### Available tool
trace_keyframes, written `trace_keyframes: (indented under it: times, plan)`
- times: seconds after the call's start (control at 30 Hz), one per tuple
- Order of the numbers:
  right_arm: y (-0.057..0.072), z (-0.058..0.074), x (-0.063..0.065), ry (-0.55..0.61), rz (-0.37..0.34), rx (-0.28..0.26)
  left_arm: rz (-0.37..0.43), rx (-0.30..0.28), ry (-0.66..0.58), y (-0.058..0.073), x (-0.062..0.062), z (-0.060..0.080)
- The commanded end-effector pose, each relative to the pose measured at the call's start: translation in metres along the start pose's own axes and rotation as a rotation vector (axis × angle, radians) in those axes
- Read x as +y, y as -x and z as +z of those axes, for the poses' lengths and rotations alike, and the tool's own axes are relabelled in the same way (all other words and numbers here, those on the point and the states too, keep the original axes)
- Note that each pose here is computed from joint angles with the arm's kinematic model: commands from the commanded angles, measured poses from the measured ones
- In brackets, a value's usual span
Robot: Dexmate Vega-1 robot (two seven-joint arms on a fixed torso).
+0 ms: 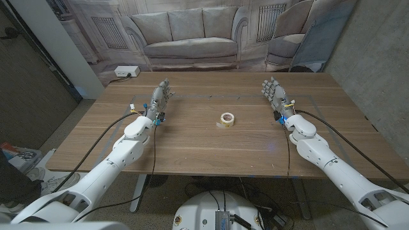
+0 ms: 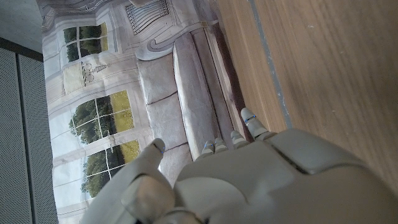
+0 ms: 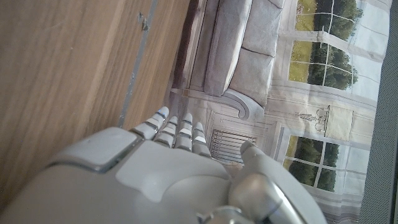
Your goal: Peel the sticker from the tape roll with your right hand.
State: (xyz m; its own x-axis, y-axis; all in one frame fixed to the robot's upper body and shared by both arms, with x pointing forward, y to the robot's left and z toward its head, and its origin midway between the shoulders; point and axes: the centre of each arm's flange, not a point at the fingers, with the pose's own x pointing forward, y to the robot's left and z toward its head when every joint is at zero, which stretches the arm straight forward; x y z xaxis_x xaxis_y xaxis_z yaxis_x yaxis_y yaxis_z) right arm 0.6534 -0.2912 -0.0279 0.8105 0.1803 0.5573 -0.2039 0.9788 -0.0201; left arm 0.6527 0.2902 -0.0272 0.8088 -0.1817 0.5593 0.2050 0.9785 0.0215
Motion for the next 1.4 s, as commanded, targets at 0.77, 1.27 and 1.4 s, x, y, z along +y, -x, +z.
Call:
trace_keyframes:
  times: [0.77, 1.27, 1.4]
  plan:
    - [0.009, -0.001, -0.007, -0.009, 0.0, 0.005, -0.198, 0.041, -0.311, -0.014, -0.023, 0.028]
    - [0.013, -0.004, -0.009, -0.016, 0.001, 0.011, -0.277, -0.006, -0.495, -0.018, -0.046, 0.05]
    - [0.013, -0.005, -0.009, -0.018, 0.0, 0.011, -0.285, -0.005, -0.512, -0.017, -0.05, 0.053]
